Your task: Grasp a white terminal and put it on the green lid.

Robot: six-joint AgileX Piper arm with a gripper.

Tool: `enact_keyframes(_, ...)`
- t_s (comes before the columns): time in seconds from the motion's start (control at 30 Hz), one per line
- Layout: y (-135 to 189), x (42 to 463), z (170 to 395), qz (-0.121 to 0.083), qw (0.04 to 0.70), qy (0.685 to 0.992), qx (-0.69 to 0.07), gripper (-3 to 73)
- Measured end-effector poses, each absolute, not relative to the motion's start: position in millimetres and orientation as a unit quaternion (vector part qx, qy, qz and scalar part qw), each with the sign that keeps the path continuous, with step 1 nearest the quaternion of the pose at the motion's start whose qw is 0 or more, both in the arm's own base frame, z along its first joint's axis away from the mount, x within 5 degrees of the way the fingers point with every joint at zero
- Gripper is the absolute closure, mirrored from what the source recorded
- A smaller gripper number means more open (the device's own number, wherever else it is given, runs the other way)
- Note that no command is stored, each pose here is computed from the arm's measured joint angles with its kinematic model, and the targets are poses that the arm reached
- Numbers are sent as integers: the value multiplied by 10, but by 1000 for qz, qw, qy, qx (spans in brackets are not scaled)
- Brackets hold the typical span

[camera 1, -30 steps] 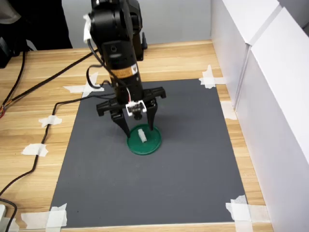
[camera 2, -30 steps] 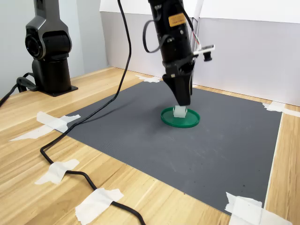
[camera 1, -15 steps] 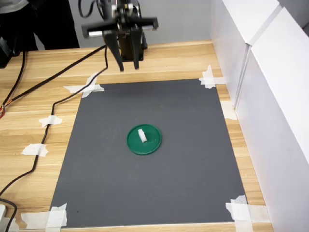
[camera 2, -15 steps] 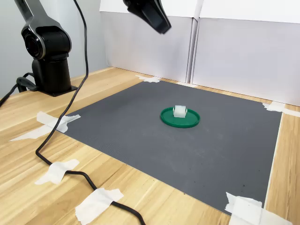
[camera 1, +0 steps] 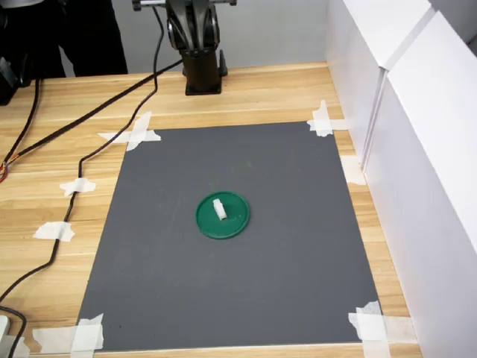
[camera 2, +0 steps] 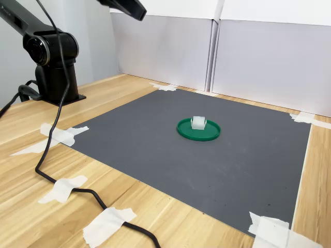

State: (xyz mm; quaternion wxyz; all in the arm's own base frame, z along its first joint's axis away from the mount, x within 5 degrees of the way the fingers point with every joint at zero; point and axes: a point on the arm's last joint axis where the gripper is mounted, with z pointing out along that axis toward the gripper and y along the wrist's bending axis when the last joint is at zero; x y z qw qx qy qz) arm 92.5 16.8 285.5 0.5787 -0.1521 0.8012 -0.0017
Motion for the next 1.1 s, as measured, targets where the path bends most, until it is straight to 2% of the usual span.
enact_keyframes(0.17, 141, 754, 2497, -4, 591, 793, -148, 631)
enact_keyframes(0.4, 120, 598, 2177, -6, 609, 780, -145, 633)
enact_keyframes(0.67, 113, 539, 2154, -7, 629, 764, -143, 633)
enact_keyframes(1.1, 116, 532, 2124, -5, 616, 774, -146, 633)
